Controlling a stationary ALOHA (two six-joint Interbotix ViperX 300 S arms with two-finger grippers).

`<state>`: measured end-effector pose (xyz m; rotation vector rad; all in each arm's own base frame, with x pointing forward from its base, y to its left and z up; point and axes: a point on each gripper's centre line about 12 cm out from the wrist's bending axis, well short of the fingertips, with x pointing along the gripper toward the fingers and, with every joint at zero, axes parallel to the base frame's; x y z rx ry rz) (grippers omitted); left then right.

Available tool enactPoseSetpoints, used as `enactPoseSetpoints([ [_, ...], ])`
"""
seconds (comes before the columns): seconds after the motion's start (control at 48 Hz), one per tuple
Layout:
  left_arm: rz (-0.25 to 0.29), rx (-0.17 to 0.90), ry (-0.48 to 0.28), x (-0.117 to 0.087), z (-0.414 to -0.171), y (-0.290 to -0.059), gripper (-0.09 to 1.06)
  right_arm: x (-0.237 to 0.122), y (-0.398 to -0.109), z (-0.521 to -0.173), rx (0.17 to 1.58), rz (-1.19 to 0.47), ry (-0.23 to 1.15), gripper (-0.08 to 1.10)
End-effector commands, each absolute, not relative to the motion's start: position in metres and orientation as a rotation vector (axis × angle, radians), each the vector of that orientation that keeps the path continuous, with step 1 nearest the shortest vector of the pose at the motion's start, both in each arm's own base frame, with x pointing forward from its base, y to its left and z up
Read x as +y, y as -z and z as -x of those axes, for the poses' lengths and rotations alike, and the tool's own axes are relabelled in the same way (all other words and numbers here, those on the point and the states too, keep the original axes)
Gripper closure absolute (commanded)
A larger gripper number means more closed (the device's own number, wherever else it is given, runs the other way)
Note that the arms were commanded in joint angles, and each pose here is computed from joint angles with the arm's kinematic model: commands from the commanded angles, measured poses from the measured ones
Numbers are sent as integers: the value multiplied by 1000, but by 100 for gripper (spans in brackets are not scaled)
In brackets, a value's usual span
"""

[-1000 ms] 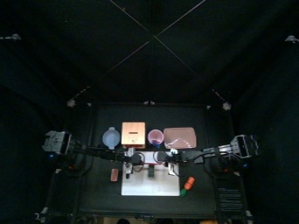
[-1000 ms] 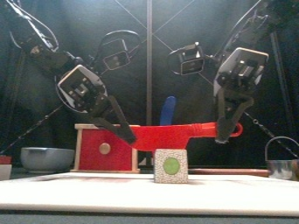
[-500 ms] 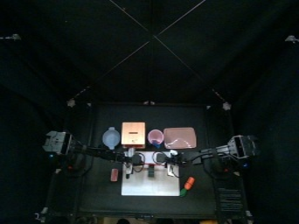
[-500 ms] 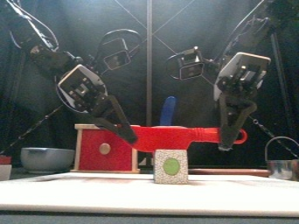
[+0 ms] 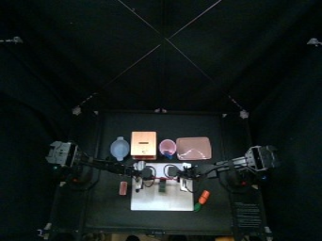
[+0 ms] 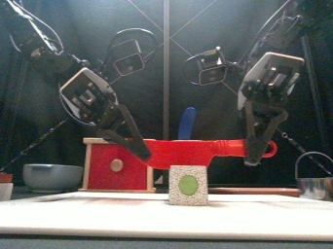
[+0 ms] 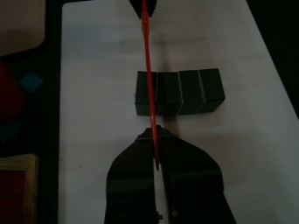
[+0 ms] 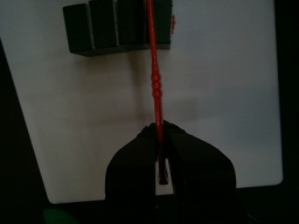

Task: Cut the sushi into 4 pieces with the knife
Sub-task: Cut the sushi into 4 pieces

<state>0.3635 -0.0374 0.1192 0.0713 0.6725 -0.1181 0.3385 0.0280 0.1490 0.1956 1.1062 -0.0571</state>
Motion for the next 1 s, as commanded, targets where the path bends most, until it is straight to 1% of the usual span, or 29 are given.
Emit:
enactPoseSetpoints([
  [0.021,-75,646,131,-43,-370,-126,69,30,-162,-348,1055,-202,49,83],
  [0.188,-78,644,134,-44,-370,-127,69,32,-166,-351,1048,-199,43,83],
  [0.583,-78,657,133,-43,-369,-123,69,34,-156,-348,1078,-206,43,83],
  [0.792,-78,686,130,-42,-369,-111,69,32,-143,-345,1112,-199,52,83],
  [1.0,-78,741,127,-41,-369,-91,69,29,-129,-344,1133,-188,60,83],
])
